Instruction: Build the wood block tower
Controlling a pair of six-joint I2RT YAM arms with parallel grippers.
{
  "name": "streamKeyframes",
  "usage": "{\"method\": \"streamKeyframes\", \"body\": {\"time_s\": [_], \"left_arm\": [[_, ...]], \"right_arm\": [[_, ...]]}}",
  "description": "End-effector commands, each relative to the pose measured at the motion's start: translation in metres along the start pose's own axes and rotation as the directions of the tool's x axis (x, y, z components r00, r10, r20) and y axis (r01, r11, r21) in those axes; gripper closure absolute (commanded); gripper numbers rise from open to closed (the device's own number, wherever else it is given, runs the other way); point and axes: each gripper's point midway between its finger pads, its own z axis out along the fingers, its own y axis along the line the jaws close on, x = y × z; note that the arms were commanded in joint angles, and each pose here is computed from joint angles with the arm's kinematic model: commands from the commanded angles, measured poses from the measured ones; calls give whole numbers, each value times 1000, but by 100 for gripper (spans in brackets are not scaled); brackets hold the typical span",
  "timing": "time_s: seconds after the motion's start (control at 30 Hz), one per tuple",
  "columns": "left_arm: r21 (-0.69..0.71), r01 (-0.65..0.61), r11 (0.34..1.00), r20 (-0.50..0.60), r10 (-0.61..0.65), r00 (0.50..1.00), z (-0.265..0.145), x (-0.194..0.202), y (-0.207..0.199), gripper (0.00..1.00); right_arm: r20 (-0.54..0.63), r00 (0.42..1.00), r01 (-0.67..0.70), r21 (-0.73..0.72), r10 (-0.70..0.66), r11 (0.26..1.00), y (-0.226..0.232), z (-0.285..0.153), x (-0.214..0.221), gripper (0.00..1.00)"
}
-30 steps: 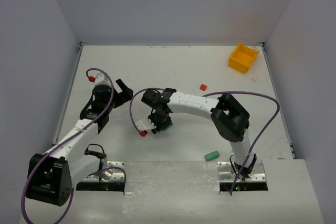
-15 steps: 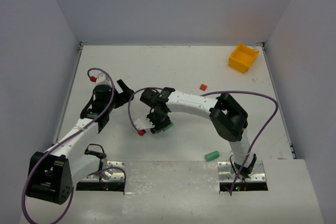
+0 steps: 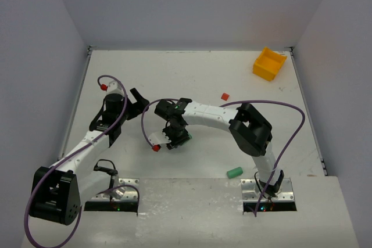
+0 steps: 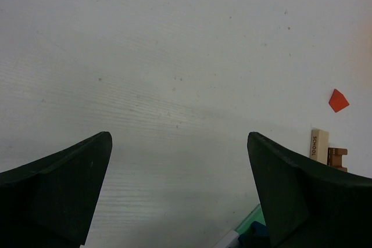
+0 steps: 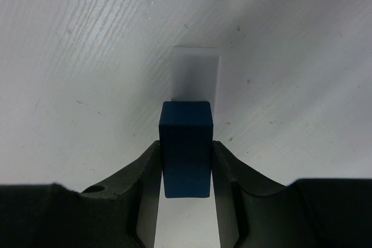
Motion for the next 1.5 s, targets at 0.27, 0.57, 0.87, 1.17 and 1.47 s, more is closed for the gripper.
{"method": "streamKeyframes", "body": {"time_s": [0.27, 0.57, 0.87, 1.17, 1.47], "left_arm": [[52, -13, 999, 30, 11, 999, 1, -7, -13, 0], [65, -13, 998, 28, 11, 1000, 0, -7, -15, 0], [75, -15, 997, 26, 13, 1000, 0, -6, -16, 0], [96, -15, 995, 56, 10, 998, -6, -15, -22, 0], [114, 56, 992, 191, -77, 979, -20, -71, -47, 0]], "right_arm": [[33, 999, -8, 64, 6, 998, -17, -8, -15, 58], [27, 1000, -12, 71, 10, 997, -18, -7, -14, 52], [18, 1000, -9, 100, 7, 995, -23, -11, -14, 1], [58, 998, 1, 179, -11, 984, -29, -39, -27, 1], [157, 988, -65, 354, 10, 933, -21, -98, -44, 1]]}}
